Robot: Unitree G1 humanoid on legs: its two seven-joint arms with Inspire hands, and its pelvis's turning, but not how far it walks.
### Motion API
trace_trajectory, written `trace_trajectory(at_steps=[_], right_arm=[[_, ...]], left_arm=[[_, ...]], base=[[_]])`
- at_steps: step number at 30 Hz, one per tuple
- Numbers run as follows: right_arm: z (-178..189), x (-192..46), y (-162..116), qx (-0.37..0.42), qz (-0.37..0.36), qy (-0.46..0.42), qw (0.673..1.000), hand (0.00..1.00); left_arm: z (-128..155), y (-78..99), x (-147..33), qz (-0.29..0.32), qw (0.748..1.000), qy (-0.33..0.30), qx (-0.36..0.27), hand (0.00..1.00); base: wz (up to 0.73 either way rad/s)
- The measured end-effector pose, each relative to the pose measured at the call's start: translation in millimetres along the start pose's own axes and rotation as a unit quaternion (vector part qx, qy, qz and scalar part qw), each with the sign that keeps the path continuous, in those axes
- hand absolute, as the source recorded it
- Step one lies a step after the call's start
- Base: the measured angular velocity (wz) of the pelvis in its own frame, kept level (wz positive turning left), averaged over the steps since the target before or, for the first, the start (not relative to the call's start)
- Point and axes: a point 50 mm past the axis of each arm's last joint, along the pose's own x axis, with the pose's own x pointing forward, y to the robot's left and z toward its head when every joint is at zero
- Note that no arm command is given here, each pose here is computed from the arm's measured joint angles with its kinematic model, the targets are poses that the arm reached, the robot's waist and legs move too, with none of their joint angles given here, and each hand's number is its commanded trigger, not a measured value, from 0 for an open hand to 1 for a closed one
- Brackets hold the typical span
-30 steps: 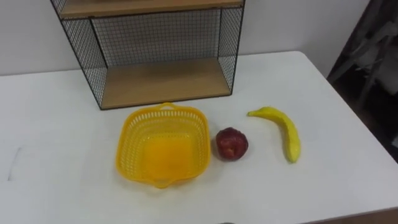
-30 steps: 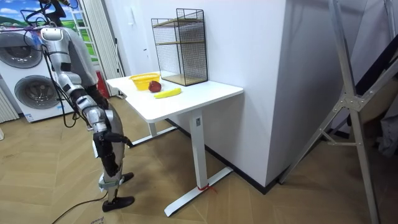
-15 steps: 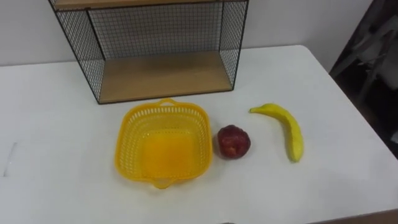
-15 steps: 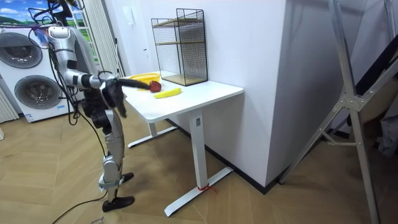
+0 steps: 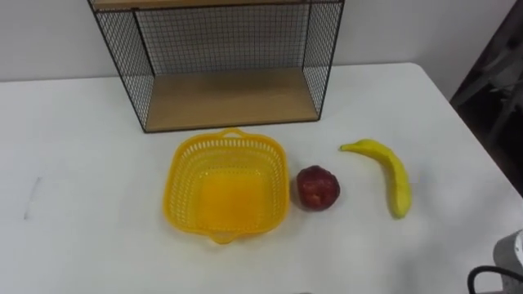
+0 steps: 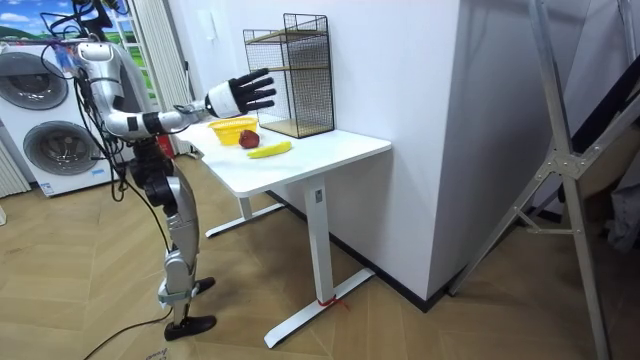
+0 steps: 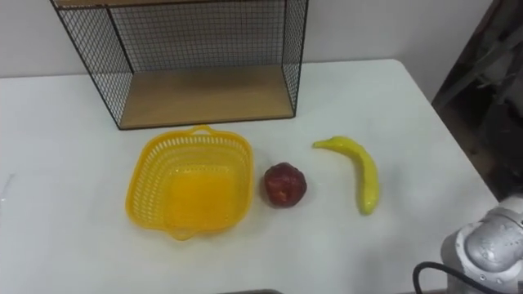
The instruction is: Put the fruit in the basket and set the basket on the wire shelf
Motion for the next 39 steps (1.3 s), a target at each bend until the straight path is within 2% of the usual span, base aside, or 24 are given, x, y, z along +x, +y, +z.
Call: trace_trajectory(at_steps=[8,17,29,39], right_arm=[[-11,-20,35,-0.012,0.201,0.023,0.979,0.0],[-29,-39,48,-0.035,0.336,0.071,0.938,0.0],[-31,-53,60,-0.064,0.413,0.062,0.906,0.0],[-46,-57,56,-0.076,0.429,0.093,0.895,0.0]], left_arm=[[0,-2.0,-0.4,-0.012,1.0,-0.003,0.012,0.0],[-3,4.2,-0.3,-0.011,1.0,0.001,0.018,0.0],[2,5.5,0.8,-0.013,0.999,-0.008,0.037,0.0],[-1,4.8,0.7,-0.014,0.999,-0.002,0.037,0.0]], base=[[0.06],[0.01],[0.0],[0.0]])
